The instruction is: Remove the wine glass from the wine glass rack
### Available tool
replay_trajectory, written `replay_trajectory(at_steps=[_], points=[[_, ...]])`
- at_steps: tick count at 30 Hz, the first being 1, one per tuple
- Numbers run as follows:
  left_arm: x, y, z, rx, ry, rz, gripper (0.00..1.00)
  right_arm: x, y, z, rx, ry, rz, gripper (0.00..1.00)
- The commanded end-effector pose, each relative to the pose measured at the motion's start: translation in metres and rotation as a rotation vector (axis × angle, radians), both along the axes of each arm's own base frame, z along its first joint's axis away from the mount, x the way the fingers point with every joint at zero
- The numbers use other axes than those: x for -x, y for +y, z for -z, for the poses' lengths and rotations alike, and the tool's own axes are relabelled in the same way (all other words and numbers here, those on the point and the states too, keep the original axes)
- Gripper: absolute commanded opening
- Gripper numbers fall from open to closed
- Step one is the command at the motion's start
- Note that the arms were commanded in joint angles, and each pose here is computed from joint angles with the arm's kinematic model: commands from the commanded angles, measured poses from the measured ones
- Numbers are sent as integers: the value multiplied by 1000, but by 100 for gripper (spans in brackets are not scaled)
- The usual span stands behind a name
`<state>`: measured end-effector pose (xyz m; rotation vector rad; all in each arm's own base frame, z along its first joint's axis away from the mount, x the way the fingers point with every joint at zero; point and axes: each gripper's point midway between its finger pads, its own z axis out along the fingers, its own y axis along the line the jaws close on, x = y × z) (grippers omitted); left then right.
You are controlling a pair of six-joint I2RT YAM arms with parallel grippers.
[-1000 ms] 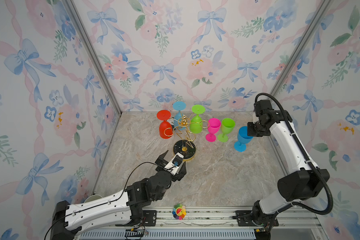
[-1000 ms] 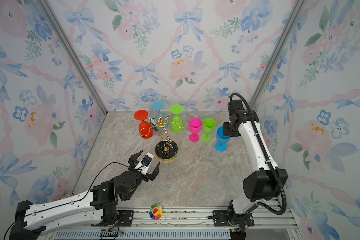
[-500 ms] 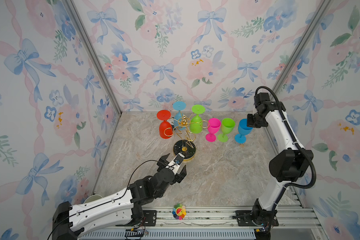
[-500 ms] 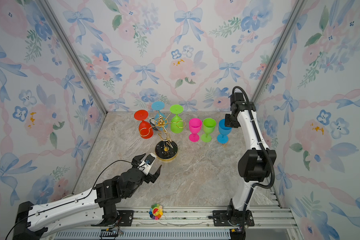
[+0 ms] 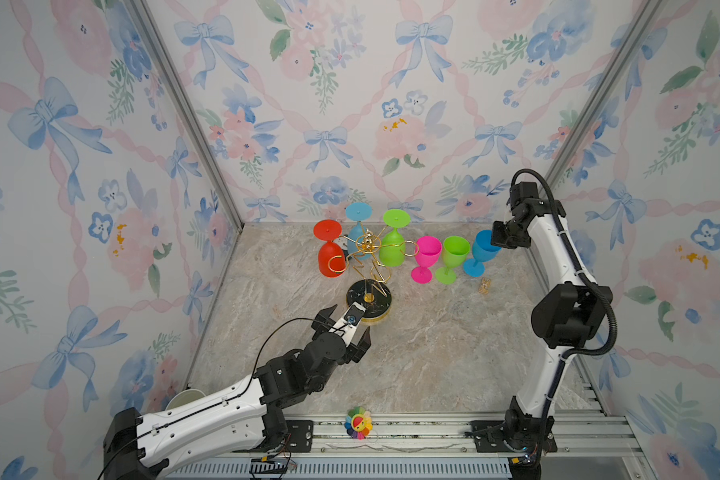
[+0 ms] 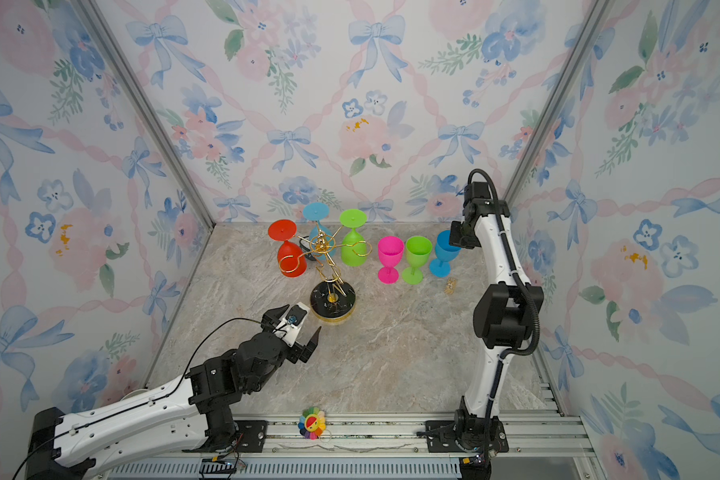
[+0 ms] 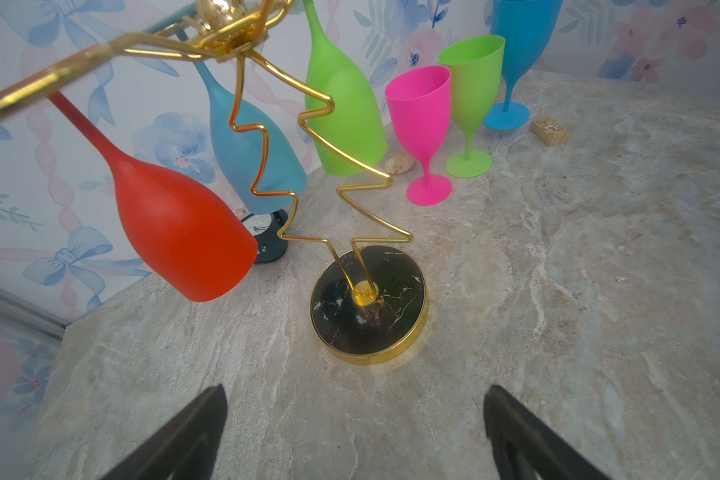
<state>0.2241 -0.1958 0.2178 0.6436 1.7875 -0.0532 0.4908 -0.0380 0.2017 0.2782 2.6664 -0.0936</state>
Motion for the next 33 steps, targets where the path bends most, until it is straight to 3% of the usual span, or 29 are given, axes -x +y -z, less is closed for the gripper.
replay_trajectory(at_steps=[1,33], points=[[-1,1,1,18,14,-6,98,-11,2,-5,-25,-33,6,0],[0,3,-4,38,4,-7,98,-6,1,25,-19,55,12,0]])
